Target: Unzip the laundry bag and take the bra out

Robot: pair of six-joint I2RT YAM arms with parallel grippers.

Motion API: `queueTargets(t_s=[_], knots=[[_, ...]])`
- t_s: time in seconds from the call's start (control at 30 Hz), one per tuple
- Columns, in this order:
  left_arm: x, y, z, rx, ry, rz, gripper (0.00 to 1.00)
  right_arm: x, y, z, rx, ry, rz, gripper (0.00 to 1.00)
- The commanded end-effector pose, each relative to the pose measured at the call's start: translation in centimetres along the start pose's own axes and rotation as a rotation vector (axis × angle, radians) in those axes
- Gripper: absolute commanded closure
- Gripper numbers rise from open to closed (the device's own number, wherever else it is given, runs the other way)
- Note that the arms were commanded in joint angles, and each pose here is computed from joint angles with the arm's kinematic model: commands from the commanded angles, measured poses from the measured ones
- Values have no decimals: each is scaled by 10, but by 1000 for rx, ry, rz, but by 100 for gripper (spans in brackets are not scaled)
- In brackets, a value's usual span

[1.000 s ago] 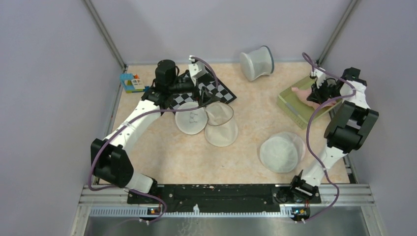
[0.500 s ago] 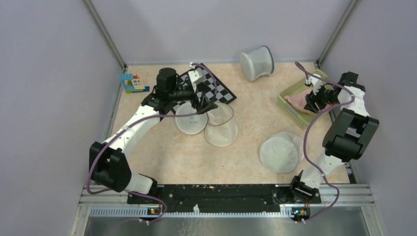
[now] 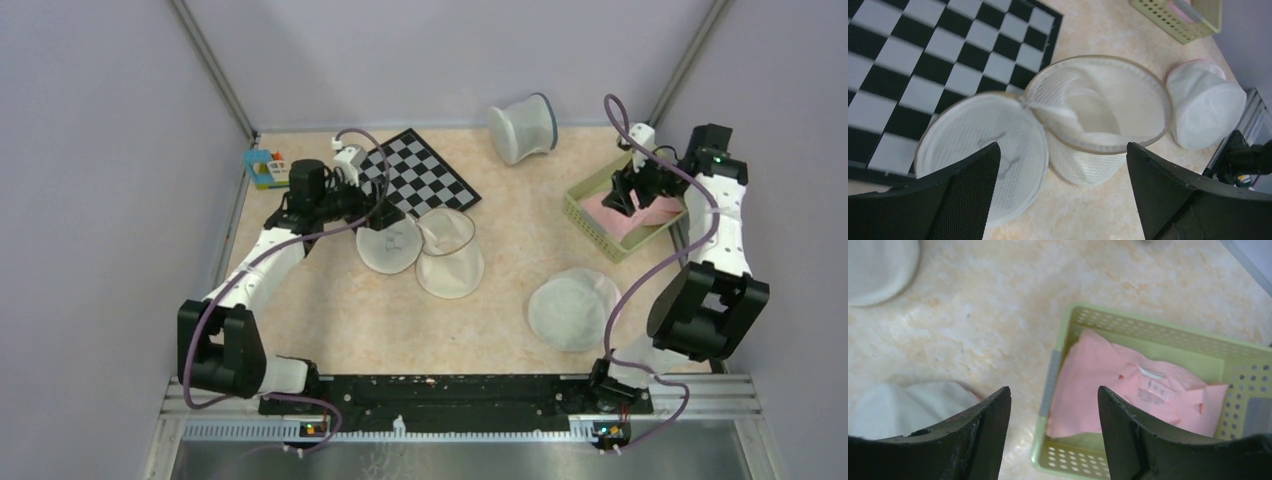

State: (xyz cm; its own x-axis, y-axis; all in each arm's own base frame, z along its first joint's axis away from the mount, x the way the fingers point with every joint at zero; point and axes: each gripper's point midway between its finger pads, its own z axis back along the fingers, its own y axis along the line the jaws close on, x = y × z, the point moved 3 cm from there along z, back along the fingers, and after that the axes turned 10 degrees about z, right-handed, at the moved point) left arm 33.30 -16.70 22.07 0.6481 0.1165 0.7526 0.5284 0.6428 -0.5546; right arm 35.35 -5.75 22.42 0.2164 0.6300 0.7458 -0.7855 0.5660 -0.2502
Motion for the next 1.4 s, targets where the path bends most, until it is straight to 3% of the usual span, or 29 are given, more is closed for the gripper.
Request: queueTargets(t_s=[0.0, 0.23, 0.4, 0.87, 1.07, 1.17, 1.37], knots=[[-2, 34, 22, 120, -74, 198, 1, 56, 20, -13, -4, -59, -108, 37], [-23, 80, 39, 236, -70, 297, 1, 96, 81, -61, 141, -121, -235, 37], [-53, 117, 46, 300, -43, 435, 7, 118, 128, -98, 274, -154, -322, 37], [-95, 130, 20, 157, -29, 590, 24, 118, 191, -158, 444, -145, -427, 38], [-82, 119, 8, 54, -36, 561, 46, 116, 201, -178, 476, -138, -419, 39], [-73, 114, 2, 33, -43, 529, 53, 113, 207, -187, 500, -129, -403, 40], [-44, 93, 3, -9, -68, 434, 92, 105, 223, -202, 547, -95, -368, 51]])
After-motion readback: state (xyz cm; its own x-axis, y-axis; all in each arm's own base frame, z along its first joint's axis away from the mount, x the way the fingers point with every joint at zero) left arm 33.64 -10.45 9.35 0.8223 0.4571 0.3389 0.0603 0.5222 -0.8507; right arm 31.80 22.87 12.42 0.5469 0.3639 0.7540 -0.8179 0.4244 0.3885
